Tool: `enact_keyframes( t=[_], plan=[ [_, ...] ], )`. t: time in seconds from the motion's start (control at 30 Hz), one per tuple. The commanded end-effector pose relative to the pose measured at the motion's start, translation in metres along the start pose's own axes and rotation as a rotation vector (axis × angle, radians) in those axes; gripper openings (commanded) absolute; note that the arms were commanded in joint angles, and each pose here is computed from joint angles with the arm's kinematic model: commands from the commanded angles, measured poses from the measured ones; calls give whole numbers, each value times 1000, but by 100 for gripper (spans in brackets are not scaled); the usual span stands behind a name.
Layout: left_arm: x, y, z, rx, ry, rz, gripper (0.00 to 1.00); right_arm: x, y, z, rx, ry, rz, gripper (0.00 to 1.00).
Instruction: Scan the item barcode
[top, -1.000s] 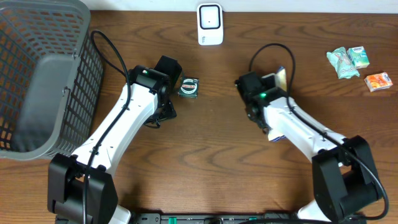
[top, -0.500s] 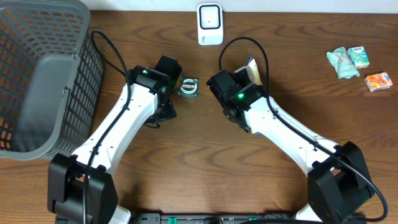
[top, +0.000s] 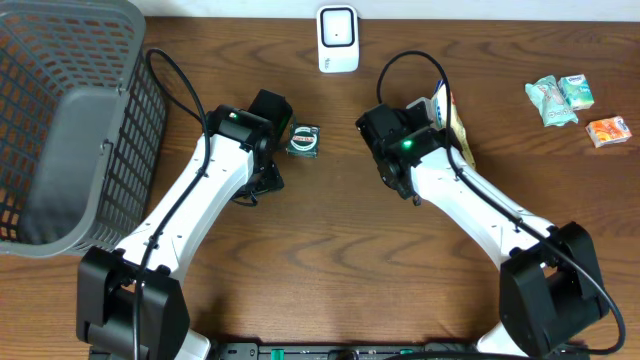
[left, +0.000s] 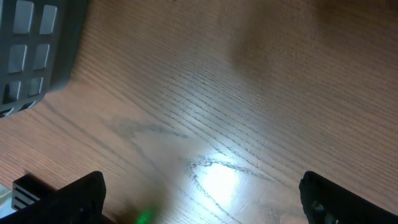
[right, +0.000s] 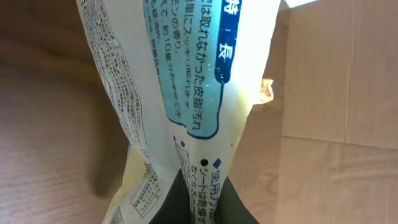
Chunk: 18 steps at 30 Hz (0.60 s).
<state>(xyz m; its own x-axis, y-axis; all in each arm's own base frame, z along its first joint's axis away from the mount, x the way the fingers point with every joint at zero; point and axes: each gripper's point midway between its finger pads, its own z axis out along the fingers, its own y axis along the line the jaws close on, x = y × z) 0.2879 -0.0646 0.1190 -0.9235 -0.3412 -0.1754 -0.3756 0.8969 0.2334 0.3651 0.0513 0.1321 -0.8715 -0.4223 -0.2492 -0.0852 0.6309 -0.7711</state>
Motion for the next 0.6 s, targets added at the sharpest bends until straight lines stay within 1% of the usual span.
enact_keyframes(
  t=[0.0, 0.1, 0.17, 0.27, 0.3, 0.37, 0.43, 0.5, 0.57],
  plan=[
    [0, 5, 0, -17, -6, -10, 98, 6, 5, 11, 28, 33, -104, 1],
    [0, 5, 0, -17, -6, -9, 98, 10, 19, 17, 10, 55, -153, 1],
    [0, 5, 0, -17, -6, -9, 98, 14, 37, 18, -40, 70, -214, 1],
    [0, 5, 0, -17, -6, -10, 98, 20, 60, 16, -85, 88, -279, 9],
    [0, 5, 0, -17, -6, -9, 98, 22, 65, 14, -88, 90, -299, 13],
    [0, 5, 0, -17, -6, -9, 98, 24, 73, 8, -88, 84, -308, 30],
    [0, 5, 0, -17, -6, -9, 98, 22, 82, -2, -98, 60, -288, 35],
    [0, 5, 0, -17, -6, -10, 98, 17, 92, -13, -132, 36, -269, 45],
    [0, 5, 0, -17, -6, -10, 98, 13, 107, -26, -206, 20, -255, 57]
  ],
)
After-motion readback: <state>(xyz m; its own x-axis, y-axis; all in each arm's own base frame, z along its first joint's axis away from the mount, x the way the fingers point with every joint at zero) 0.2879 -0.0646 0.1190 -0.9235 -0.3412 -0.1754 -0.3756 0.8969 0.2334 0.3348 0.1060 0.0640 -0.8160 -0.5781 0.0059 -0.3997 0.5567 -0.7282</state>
